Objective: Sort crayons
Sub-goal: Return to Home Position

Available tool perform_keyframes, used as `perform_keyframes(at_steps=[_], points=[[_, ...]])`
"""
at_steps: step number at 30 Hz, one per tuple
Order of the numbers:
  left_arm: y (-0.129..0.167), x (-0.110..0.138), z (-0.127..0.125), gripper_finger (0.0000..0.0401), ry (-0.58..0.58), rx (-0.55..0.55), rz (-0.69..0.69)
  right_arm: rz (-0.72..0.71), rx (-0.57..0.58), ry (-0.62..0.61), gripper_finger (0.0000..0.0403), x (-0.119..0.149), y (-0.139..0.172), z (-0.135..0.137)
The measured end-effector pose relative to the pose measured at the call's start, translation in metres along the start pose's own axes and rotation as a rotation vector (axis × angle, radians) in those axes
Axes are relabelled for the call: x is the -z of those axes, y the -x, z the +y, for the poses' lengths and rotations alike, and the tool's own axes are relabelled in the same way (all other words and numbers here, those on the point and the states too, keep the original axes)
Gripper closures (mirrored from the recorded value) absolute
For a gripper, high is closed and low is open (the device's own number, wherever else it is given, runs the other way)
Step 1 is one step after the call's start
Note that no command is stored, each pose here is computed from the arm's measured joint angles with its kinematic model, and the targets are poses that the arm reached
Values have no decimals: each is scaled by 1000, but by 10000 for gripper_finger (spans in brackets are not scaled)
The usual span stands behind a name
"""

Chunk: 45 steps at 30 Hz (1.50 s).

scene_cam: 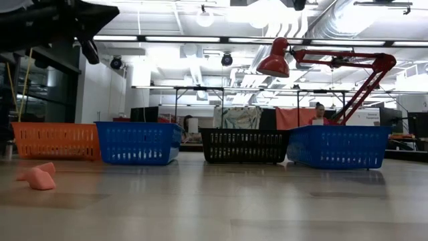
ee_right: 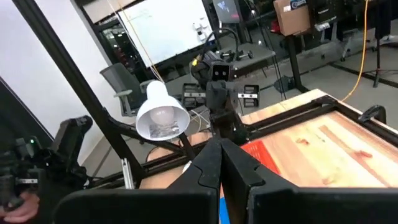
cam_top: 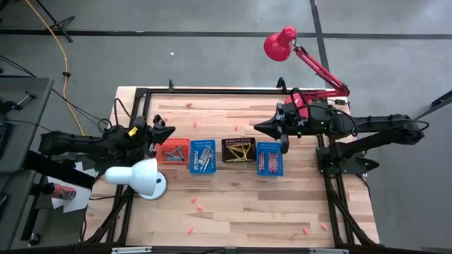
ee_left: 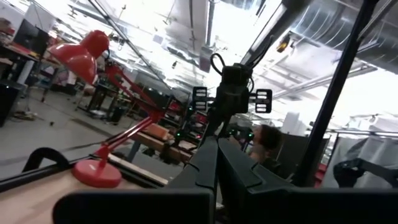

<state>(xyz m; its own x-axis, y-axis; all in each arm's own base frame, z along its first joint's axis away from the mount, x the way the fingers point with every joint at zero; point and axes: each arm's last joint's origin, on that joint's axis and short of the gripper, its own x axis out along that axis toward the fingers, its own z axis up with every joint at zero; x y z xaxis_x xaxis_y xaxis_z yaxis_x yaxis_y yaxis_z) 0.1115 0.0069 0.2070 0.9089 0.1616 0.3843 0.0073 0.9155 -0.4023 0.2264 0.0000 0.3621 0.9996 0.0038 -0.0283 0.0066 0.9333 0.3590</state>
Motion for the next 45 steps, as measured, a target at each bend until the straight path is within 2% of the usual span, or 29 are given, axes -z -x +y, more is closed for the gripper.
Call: perform_keyframes(at_steps=[10,14,18,21,28,42,45], points=[[0,3,1,401,-34,-12,30,160,74,-18,403,8,35,-3],[0,4,1,401,-39,-14,36,187,89,-17,403,27,55,-10],[0,4,1,401,-40,-13,37,142,74,-46,403,61,76,-23],[0,4,1,401,-40,-13,39,48,29,-73,403,88,87,-34],[0,4,1,401,-41,-12,40,-138,-31,-18,403,130,105,-52],[0,4,1,401,-41,-12,40,-157,-67,18,403,169,118,-69],[0,4,1,401,-41,-12,40,-91,-42,11,403,177,117,-71]])
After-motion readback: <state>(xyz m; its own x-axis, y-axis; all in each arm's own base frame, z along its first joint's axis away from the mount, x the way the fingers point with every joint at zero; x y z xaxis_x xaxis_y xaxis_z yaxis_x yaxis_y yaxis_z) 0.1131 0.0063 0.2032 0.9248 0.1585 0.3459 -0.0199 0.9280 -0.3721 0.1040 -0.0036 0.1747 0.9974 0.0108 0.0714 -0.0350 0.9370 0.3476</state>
